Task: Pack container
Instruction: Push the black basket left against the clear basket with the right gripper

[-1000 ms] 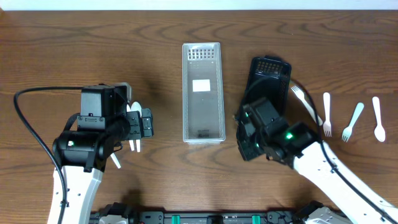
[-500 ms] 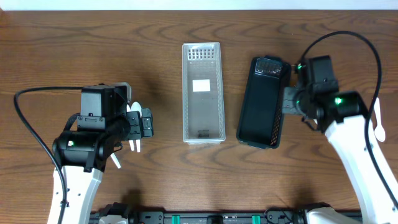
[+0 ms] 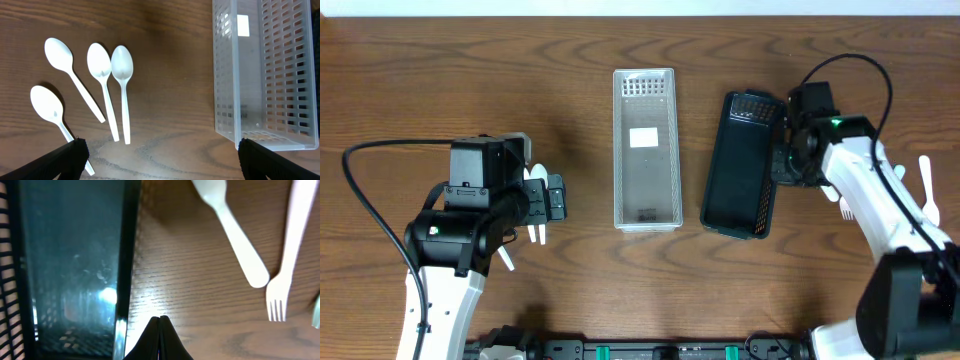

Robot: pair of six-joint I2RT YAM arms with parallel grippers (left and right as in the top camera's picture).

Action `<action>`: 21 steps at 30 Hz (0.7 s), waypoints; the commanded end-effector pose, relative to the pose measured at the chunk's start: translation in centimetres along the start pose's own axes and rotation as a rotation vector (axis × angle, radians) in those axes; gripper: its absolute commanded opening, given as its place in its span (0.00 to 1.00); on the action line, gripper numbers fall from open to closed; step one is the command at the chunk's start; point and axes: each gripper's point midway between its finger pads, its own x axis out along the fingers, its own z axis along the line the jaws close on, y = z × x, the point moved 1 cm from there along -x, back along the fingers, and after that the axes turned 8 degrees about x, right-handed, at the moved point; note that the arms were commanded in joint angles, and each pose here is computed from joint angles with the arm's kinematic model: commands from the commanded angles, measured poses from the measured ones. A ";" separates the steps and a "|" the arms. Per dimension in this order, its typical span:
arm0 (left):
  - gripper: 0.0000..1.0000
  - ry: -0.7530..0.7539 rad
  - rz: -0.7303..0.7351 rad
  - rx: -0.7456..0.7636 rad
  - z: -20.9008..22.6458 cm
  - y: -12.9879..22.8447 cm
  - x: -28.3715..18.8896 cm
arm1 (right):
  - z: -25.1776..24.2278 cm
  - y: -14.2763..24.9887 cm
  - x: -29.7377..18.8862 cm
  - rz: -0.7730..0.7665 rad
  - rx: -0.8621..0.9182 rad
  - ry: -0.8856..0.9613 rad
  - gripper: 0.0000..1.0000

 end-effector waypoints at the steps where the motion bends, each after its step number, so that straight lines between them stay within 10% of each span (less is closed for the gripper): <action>1: 0.98 0.011 -0.014 -0.001 -0.1 -0.6 -0.4 | 0.3 0.0 1.1 0.035 -0.011 -0.012 0.01; 21: 0.98 0.011 -0.007 -0.002 -0.1 -0.4 -0.4 | 4.3 0.1 2.5 0.073 -0.172 -0.227 0.01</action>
